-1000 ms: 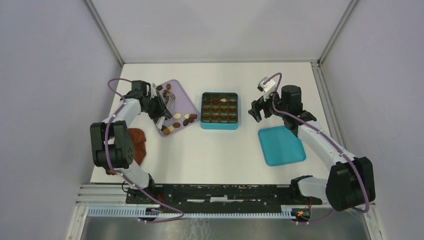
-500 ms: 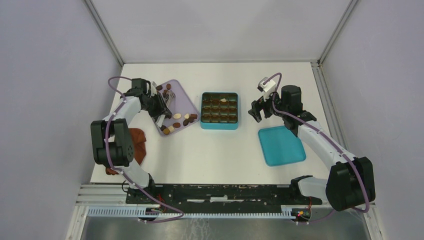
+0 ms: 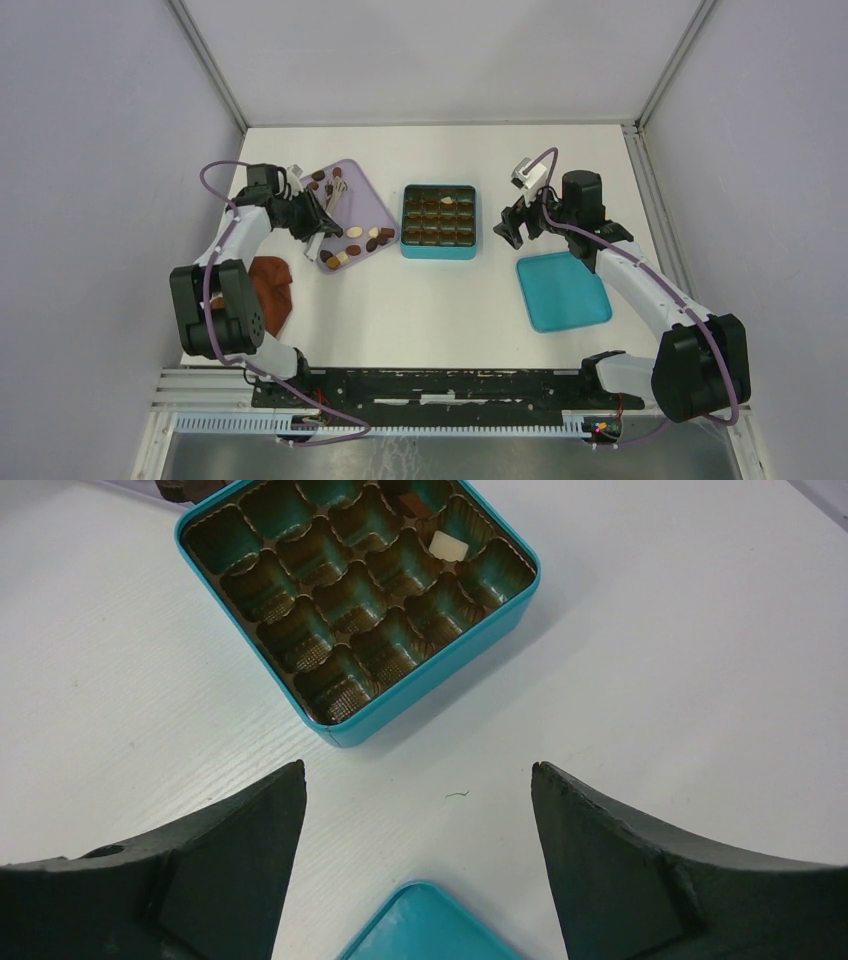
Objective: Pack the chocolate
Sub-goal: Pick up the fake chocolate from the plate, then place the fake chocolate in the packing box.
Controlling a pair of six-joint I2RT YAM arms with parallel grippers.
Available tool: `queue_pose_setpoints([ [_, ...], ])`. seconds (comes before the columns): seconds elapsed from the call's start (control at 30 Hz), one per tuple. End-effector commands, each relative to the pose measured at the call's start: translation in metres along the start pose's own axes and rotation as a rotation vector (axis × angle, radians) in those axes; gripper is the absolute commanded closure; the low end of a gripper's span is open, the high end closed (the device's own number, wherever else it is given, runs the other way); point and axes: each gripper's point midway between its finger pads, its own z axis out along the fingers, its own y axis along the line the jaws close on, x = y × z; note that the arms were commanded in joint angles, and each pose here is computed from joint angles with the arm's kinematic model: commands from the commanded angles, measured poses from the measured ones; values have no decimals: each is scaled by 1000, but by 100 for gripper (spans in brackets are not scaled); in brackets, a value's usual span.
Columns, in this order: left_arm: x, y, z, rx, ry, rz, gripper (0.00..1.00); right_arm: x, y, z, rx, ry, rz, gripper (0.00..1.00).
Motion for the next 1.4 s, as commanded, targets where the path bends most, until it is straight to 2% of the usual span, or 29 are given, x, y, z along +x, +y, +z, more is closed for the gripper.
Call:
queue_pose_setpoints([
  [0.0,-4,-30,-23,161,-73,64,98,-25,2,-3,-45,-52,-57,12],
  [0.43,49,-81,-56,488,-83,67,98,-23,5,-2,-71,-49,-57,12],
  [0.6,69,-105,-60,540,-89,108,98,-22,4,-2,-71,-46,-60,12],
  [0.73,91,-132,-51,545,-78,151,98,-19,2,-2,-67,-40,-60,12],
  [1.03,103,-179,-21,483,-102,205,98,-18,-6,-3,-35,-33,-49,12],
  [1.37,112,-217,38,284,-50,349,98,-20,-9,-6,-21,-37,-46,12],
])
